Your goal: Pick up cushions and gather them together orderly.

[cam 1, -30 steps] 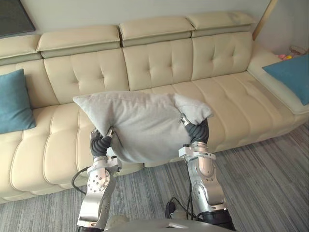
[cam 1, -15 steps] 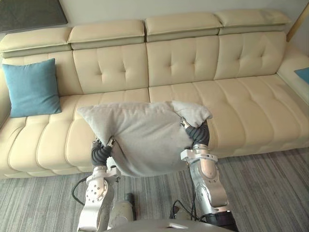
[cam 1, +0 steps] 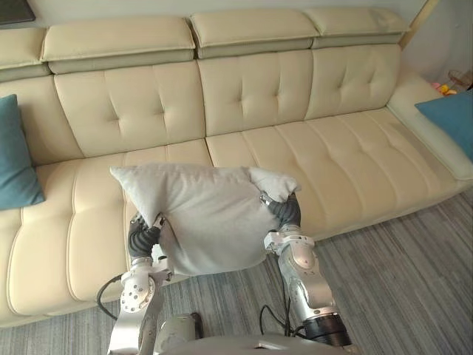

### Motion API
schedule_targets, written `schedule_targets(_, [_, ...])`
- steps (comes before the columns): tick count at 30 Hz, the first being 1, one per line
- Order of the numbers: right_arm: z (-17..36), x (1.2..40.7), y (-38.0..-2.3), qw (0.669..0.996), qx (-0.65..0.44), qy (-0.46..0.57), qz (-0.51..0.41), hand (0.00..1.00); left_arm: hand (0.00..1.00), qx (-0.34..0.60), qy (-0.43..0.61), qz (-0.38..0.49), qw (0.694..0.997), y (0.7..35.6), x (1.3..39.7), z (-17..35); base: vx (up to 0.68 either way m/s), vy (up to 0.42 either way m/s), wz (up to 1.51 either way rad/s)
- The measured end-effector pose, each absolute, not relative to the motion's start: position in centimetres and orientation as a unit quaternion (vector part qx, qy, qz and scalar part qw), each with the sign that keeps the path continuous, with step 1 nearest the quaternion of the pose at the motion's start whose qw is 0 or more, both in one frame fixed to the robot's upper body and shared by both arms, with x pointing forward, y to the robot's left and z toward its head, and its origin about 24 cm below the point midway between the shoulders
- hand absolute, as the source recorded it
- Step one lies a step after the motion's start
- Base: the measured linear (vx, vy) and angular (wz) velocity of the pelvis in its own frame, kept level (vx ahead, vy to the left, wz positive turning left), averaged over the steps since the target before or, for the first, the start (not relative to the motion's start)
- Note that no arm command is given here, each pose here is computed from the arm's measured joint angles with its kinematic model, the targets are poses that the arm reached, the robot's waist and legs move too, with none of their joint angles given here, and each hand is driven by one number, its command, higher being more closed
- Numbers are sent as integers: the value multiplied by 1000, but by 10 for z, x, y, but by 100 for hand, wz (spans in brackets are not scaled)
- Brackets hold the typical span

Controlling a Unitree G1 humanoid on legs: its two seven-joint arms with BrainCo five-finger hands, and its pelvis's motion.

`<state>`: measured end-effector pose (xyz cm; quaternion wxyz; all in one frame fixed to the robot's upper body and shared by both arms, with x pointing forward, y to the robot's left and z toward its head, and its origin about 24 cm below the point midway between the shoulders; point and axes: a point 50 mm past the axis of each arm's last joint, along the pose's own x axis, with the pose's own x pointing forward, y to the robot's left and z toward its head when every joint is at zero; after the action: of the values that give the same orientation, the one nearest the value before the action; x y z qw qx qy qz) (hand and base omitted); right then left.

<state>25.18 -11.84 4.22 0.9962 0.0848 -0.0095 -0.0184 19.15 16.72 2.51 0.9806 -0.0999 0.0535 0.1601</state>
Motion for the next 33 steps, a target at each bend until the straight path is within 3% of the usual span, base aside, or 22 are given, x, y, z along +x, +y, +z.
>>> schedule_targets(15, [32,251,-147,997,61,7,-44,100,100,-100,73,118,985,150,204,16,313,-135,11])
schedule_targets(33, [39,234,-155,994,91,-10,-57,100,100,-111,74,100,986,140,201,16,71,88,33])
